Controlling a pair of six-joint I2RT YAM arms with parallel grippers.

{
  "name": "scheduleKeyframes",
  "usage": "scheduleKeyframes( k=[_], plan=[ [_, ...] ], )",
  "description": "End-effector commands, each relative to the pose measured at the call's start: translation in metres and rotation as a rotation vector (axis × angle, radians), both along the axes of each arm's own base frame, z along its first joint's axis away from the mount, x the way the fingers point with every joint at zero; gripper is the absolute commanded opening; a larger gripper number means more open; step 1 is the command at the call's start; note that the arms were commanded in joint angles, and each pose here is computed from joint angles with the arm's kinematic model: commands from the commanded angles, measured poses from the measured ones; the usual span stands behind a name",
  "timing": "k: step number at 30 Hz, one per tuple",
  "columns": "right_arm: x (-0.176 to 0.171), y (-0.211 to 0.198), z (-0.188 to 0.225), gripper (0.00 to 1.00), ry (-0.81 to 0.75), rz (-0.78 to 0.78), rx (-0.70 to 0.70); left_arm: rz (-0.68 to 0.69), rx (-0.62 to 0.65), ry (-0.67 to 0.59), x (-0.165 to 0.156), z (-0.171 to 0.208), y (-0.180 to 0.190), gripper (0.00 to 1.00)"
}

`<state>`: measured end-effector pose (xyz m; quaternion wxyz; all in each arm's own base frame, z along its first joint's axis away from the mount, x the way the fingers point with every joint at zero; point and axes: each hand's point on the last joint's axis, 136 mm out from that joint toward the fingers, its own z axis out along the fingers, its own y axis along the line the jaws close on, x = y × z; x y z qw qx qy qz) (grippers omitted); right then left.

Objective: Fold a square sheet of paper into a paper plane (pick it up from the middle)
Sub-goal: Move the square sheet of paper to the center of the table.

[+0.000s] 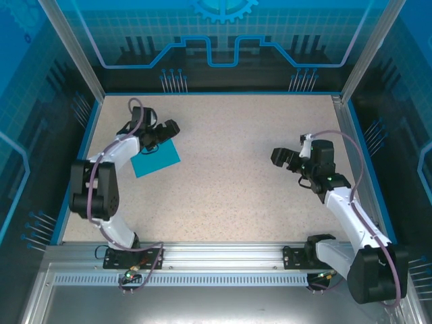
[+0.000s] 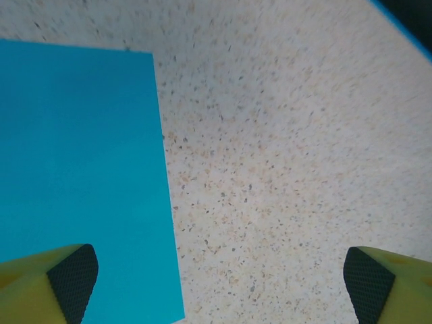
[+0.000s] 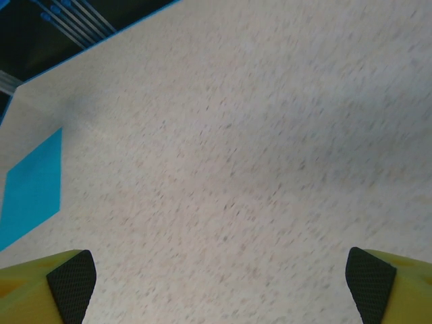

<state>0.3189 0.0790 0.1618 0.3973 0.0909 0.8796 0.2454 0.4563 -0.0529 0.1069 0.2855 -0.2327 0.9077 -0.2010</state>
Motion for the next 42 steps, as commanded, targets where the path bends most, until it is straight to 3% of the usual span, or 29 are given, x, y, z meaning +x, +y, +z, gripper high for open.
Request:
scheduleKeyframes(
  k=[1, 9, 17, 22, 27, 34, 37, 42],
  plan=[
    [-0.008, 0.021, 0.006, 0.99, 0.032, 0.044, 0.090, 0.017, -0.010, 0.146, -0.012, -0.019, -0.004, 0.98],
    [-0.010, 0.035, -0.018, 0.99, 0.126, 0.108, 0.053, 0.035, -0.009, 0.284, -0.013, -0.073, -0.007, 0.98],
    [-0.005, 0.039, -0.042, 0.99, 0.219, 0.119, 0.032, -0.027, -0.050, 0.354, -0.034, -0.097, -0.036, 0.99],
    [-0.004, 0.041, -0.052, 0.99, 0.264, 0.121, 0.025, -0.089, -0.145, 0.372, -0.056, -0.103, -0.083, 0.99],
    [-0.008, 0.045, -0.060, 0.99, 0.290, 0.138, 0.014, -0.185, -0.228, 0.363, -0.082, -0.096, -0.160, 0.98],
    [-0.009, 0.049, -0.058, 0.99, 0.293, 0.144, 0.022, -0.311, -0.287, 0.266, -0.099, -0.057, -0.245, 0.99],
    [-0.009, 0.055, -0.053, 0.99, 0.285, 0.151, 0.034, -0.302, -0.257, 0.199, -0.098, -0.031, -0.238, 0.99],
    [-0.008, 0.081, -0.039, 0.99, 0.251, 0.198, 0.051, -0.205, -0.104, 0.066, -0.100, 0.008, -0.179, 0.99]
  ],
)
